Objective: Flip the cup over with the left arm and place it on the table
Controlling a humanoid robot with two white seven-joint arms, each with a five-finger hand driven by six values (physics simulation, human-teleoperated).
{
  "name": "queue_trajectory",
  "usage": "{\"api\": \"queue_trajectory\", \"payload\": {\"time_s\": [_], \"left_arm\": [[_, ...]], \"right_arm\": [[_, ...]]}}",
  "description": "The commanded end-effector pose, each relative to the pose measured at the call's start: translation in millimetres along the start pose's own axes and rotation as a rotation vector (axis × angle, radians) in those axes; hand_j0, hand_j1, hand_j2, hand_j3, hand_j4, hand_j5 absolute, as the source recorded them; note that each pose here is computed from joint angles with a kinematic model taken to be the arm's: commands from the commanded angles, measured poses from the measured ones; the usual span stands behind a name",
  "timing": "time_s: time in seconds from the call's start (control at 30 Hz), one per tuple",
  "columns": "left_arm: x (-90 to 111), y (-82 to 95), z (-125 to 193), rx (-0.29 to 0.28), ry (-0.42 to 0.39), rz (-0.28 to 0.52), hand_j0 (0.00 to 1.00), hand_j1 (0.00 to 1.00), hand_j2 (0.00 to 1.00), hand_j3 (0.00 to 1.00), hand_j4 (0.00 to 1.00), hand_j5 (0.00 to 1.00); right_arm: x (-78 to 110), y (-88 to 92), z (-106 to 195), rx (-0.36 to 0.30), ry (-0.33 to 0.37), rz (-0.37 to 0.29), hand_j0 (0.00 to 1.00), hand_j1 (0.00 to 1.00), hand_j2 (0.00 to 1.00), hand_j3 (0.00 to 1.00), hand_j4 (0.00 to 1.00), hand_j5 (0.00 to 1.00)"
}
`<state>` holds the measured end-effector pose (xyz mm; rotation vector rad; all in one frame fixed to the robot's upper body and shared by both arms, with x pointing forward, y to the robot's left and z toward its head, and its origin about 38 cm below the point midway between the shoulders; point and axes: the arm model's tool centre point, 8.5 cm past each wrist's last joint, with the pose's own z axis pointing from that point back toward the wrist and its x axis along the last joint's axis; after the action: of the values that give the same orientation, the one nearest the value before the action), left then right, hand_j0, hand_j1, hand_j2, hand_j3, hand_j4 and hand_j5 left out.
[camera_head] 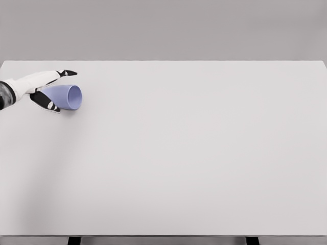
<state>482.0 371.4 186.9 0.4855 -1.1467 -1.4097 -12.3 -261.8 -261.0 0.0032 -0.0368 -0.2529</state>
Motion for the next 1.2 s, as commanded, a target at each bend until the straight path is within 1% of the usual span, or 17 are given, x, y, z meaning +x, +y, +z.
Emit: {"api": "queue_trajectory", "payload": {"time_s": [0.0,0.13,0.17,0.2,0.3,0.4,0.43,0.53,0.73,0.8,0.87,1.0,1.17], "left_arm": [[-6,-6.2,-4,-0.014,0.022,0.008,1.0,1.0,1.0,1.0,1.0,1.0],[-5,-8.0,-10,-0.021,0.03,-0.004,1.0,1.0,1.0,1.0,1.0,1.0],[-2,-10.8,-13,-0.029,0.027,-0.01,1.0,1.0,1.0,1.0,1.0,1.0],[-3,-14.9,-16,-0.038,0.035,-0.008,1.0,1.0,1.0,1.0,1.0,1.0],[-8,-14.6,-20,-0.044,0.053,0.005,1.0,1.0,1.0,1.0,1.0,1.0],[-10,-16.4,-21,-0.049,0.058,0.009,1.0,1.0,1.0,1.0,1.0,1.0],[-7,-20.3,-25,-0.058,0.052,0.01,1.0,1.0,1.0,1.0,1.0,1.0],[-9,-17.0,-34,-0.061,0.073,0.015,1.0,1.0,1.0,1.0,1.0,1.0],[-8,-16.4,-35,-0.061,0.074,0.013,0.99,0.99,0.99,0.99,0.99,0.99],[-8,-17.2,-35,-0.062,0.073,0.015,0.83,0.83,0.83,0.83,0.83,0.83],[-7,-18.3,-36,-0.067,0.072,0.01,0.72,0.72,0.72,0.72,0.72,0.72],[-7,-18.0,-36,-0.066,0.069,0.012,0.65,0.65,0.65,0.65,0.65,0.65],[-7,-12.4,-34,-0.049,0.064,0.026,0.64,0.64,0.64,0.64,0.64,0.64]], "right_arm": [[0.0,0.0,0,0.0,0.0,-0.001,1.0,1.0,1.0,1.0,1.0,1.0],[0.0,0.0,0,0.0,0.0,-0.001,1.0,1.0,1.0,1.0,1.0,1.0],[0.0,0.0,0,0.0,0.0,-0.001,1.0,1.0,1.0,1.0,1.0,1.0],[0.0,0.0,0,0.0,0.0,-0.001,1.0,1.0,1.0,1.0,1.0,1.0],[0.0,0.0,0,0.0,0.0,0.001,1.0,1.0,1.0,1.0,1.0,1.0],[0.0,0.0,0,0.0,0.0,-0.001,1.0,1.0,1.0,1.0,1.0,1.0],[0.0,0.0,0,0.0,0.0,0.001,1.0,1.0,1.0,1.0,1.0,1.0],[0.0,0.0,0,0.0,0.0,-0.001,1.0,1.0,1.0,1.0,1.0,1.0],[0.0,0.0,0,0.0,0.0,0.001,1.0,1.0,1.0,1.0,1.0,1.0],[0.0,0.0,0,0.0,0.0,-0.001,1.0,1.0,1.0,1.0,1.0,1.0],[0.0,0.0,0,0.0,0.0,-0.001,1.0,1.0,1.0,1.0,1.0,1.0],[0.0,0.0,0,0.0,0.0,-0.001,1.0,1.0,1.0,1.0,1.0,1.0],[0.0,0.0,0,0.0,0.0,-0.001,1.0,1.0,1.0,1.0,1.0,1.0]]}}
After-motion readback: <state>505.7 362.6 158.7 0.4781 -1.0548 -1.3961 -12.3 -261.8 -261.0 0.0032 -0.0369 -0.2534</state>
